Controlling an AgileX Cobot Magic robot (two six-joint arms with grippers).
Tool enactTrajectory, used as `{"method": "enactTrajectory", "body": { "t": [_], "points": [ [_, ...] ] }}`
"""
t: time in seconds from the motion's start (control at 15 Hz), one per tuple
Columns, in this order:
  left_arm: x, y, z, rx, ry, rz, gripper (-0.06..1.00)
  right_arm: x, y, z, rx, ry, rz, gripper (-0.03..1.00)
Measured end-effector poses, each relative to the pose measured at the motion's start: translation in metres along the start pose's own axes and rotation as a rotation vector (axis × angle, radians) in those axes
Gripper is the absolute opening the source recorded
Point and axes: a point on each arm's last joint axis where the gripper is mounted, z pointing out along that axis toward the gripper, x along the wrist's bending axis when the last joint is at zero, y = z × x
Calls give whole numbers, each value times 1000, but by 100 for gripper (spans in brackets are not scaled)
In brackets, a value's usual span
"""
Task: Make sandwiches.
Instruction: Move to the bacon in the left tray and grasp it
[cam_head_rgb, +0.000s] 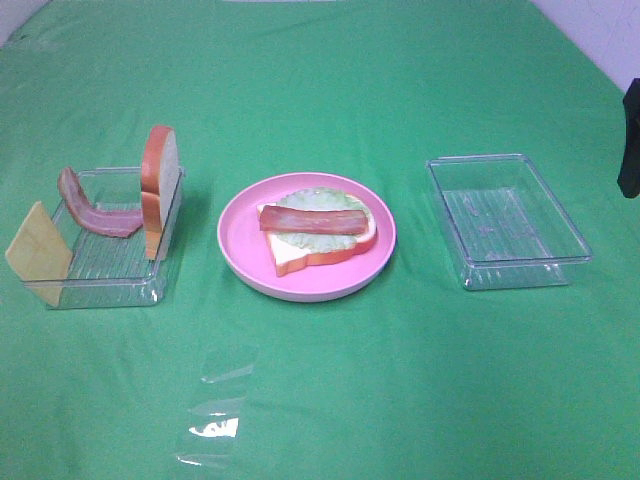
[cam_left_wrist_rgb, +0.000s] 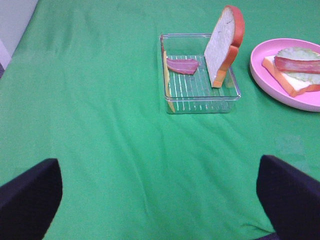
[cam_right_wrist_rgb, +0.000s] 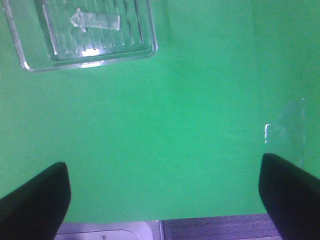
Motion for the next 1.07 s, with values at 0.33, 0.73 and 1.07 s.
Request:
{"method": "enactTrajectory", "body": {
  "t": [0.33, 0.73, 1.07],
  "points": [
    [0, 0, 0, 0, 0, 0, 97, 0, -69, -35, -104, 34, 10, 97],
    [0, 0, 0, 0, 0, 0, 97, -3, -184, -78, -497, 68, -6, 97],
    [0, 0, 0, 0, 0, 0, 97, -5, -248, -58, -742, 64, -34, 97]
  ]
}}
